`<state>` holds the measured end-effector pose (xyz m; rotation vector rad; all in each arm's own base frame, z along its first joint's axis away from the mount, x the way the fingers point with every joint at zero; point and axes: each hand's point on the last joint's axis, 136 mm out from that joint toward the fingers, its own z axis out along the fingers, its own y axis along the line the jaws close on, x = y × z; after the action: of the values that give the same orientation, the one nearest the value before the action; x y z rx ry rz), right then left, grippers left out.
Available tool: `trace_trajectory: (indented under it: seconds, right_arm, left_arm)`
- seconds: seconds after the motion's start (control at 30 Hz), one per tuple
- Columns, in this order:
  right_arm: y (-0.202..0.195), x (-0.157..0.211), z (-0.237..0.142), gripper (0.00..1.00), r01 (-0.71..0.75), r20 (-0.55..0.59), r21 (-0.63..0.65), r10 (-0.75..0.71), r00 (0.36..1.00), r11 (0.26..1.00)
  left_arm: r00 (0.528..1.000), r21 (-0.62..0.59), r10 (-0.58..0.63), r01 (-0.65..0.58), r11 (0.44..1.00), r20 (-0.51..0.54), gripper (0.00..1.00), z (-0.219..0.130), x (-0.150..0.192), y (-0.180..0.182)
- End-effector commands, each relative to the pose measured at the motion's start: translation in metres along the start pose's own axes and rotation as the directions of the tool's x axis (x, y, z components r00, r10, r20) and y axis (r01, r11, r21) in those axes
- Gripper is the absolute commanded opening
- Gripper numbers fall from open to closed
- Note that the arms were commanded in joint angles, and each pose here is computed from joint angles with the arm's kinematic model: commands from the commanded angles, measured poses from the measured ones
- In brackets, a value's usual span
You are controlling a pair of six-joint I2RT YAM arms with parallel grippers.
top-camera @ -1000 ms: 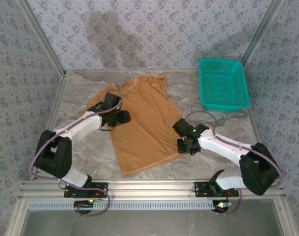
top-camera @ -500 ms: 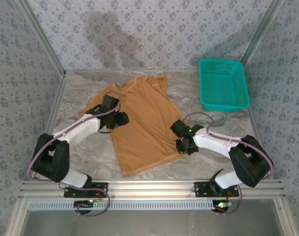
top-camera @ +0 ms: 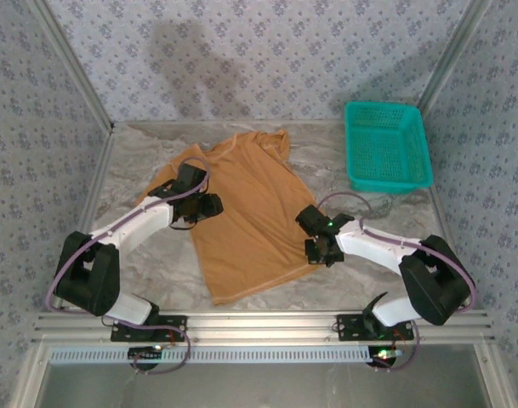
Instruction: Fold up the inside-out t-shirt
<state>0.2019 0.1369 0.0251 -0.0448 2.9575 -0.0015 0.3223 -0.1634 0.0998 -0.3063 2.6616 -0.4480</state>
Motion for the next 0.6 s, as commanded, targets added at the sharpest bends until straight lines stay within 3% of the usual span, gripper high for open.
trace_trajectory:
  seconds: [0.0, 0.27, 0.57]
  right_arm:
    - [-0.0025, -0.0007, -0.0059, 0.2, -0.004, -0.012, 0.011, 0.004, 1.0, 1.0]
    - [-0.0016, 0.0002, -0.0003, 0.19, -0.005, -0.018, 0.012, 0.005, 1.0, 1.0]
    - [-0.0027, 0.0004, -0.0036, 0.02, -0.006, -0.026, 0.016, 0.006, 1.0, 1.0]
  left_arm:
    - [0.999, 0.015, 0.03, -0.031, 0.999, 0.041, 0.53, -0.0162, -0.0109, -0.0101]
    - [0.999, 0.014, 0.034, -0.035, 0.999, 0.039, 0.53, -0.0159, -0.0105, -0.01]
    - [0.998, 0.014, 0.039, -0.04, 0.999, 0.042, 0.52, -0.0194, -0.0127, -0.0119]
